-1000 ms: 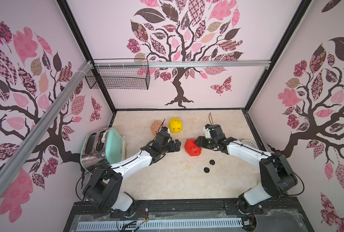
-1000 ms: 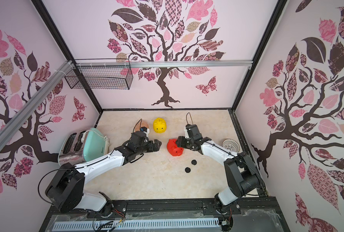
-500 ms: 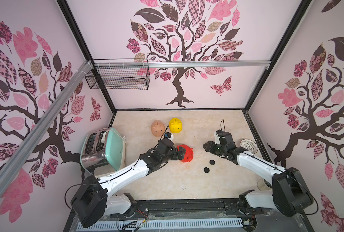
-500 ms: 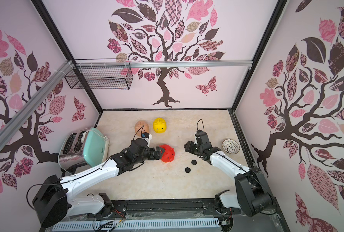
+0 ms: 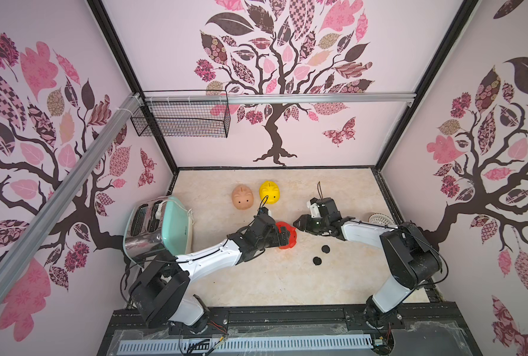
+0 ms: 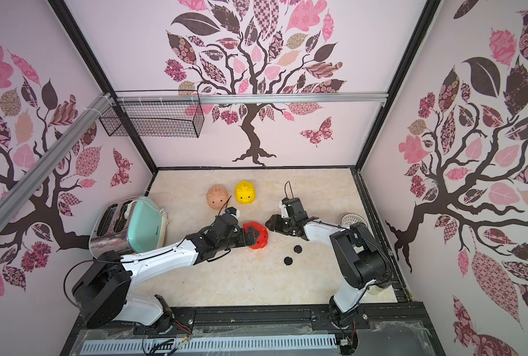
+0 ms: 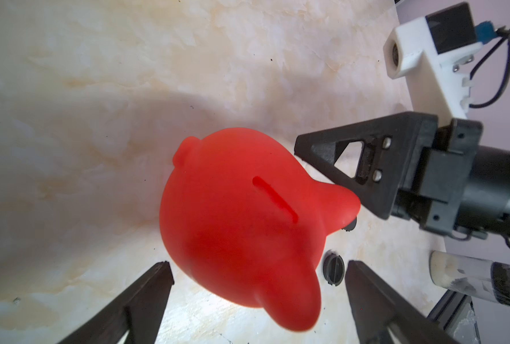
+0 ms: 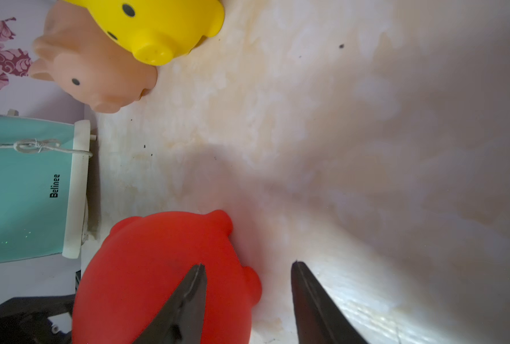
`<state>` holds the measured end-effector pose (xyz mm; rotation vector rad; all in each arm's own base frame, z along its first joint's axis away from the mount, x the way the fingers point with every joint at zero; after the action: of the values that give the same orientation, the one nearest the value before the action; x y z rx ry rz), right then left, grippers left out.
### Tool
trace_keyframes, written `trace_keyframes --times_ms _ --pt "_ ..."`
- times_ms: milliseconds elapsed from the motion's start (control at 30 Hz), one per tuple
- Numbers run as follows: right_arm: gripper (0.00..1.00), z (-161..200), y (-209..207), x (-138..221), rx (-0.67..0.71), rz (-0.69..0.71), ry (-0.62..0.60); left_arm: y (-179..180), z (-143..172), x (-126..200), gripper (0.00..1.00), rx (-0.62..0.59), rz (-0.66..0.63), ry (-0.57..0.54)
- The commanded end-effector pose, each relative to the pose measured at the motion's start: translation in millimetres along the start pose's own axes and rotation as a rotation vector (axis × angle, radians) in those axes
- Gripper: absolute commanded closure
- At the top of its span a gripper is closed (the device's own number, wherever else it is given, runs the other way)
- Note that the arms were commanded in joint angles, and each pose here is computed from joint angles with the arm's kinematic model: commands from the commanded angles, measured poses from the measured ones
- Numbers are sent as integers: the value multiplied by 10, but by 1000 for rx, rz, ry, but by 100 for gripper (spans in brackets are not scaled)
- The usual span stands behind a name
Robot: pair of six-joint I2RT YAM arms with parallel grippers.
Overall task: Open piggy banks
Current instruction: Adjust the piggy bank at the center of the board.
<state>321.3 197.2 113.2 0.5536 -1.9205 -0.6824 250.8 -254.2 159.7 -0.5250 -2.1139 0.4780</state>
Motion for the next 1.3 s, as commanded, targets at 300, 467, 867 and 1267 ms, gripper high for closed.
trace_keyframes --times_ms 300,467,867,1267 --pt "49 359 44 327 -18 -82 -6 15 -433 -163 2 38 37 -35" --pt "47 358 -140 510 -14 102 -101 -53 -383 -26 2 -153 -10 -3" --pt "38 517 -357 1052 -38 227 -315 -367 -116 90 2 -374 -226 0" --pt "38 558 -357 1084 -25 220 -299 -439 36 -106 2 -367 -404 87"
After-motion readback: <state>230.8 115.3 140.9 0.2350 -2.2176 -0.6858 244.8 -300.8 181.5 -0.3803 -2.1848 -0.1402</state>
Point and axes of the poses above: each gripper's point midway between its finger pads, its own x axis back along the fingers, its own y axis along the line the jaws close on, z = x × y, the point moved 7 cm from there along x, back along the fingers, and after that the axes turned 2 degrees about -x, right-handed, at the moved point
